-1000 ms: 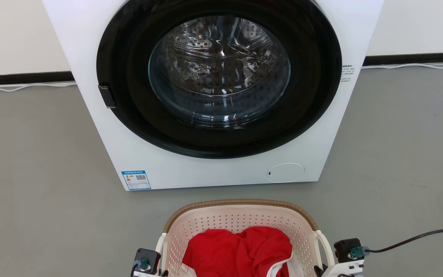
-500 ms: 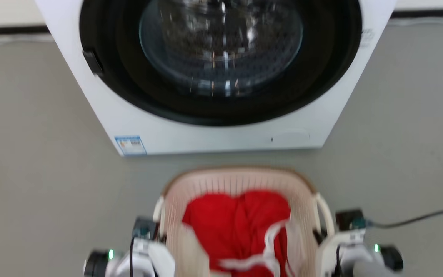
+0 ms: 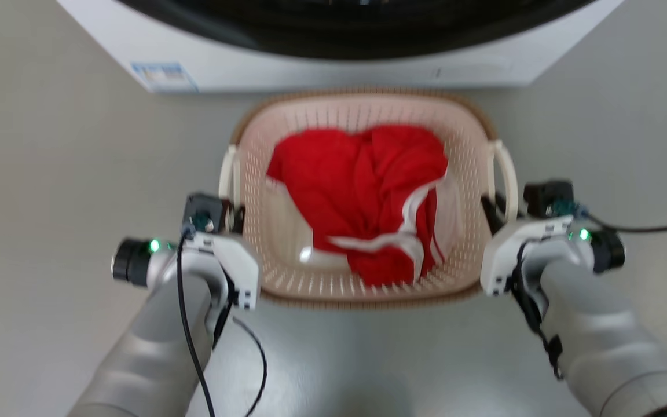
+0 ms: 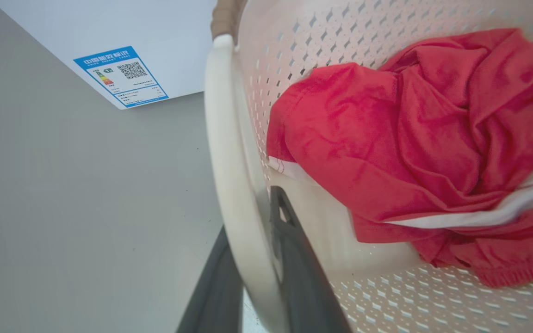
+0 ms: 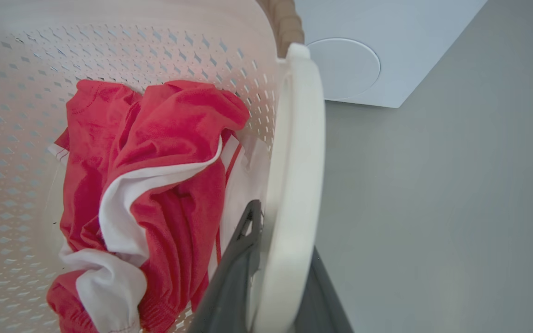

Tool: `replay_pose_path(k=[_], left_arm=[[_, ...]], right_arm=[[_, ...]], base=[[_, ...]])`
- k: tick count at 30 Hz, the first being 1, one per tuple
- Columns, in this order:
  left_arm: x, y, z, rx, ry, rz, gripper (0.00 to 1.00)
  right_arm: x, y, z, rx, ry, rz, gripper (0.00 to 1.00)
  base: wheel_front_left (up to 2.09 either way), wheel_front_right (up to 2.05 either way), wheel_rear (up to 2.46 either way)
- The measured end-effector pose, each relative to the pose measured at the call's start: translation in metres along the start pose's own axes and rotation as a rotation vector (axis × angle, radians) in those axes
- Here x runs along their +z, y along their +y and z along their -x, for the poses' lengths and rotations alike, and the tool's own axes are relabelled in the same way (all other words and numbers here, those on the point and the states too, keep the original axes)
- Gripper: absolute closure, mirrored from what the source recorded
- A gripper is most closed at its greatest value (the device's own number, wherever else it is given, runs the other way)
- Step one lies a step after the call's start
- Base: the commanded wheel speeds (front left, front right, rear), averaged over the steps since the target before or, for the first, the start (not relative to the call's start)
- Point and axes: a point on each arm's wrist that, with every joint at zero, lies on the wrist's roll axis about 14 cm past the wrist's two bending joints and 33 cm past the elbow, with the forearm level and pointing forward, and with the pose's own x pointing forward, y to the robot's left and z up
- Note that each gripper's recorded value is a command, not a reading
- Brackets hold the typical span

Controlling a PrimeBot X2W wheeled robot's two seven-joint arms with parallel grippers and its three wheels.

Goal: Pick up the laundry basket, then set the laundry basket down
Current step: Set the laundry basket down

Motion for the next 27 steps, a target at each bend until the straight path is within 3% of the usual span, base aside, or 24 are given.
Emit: replay_pose_path(k=[13,27], left_arm=[[-0.038,0.014,-0.057,0.011,0.052,0.07,1.0],[-0.04,0.019,-0.068,0.025,0.031,0.075,1.0]], right_arm=[[-0.037,-0.017,-0.063,-0.019,0.044,-0.005,1.0],[-0.047,-0.023,-0.072,-0.035,0.025,-0.003,1.0]], base=[[0.0,0.0,0.0],[0.0,0.0,0.0]])
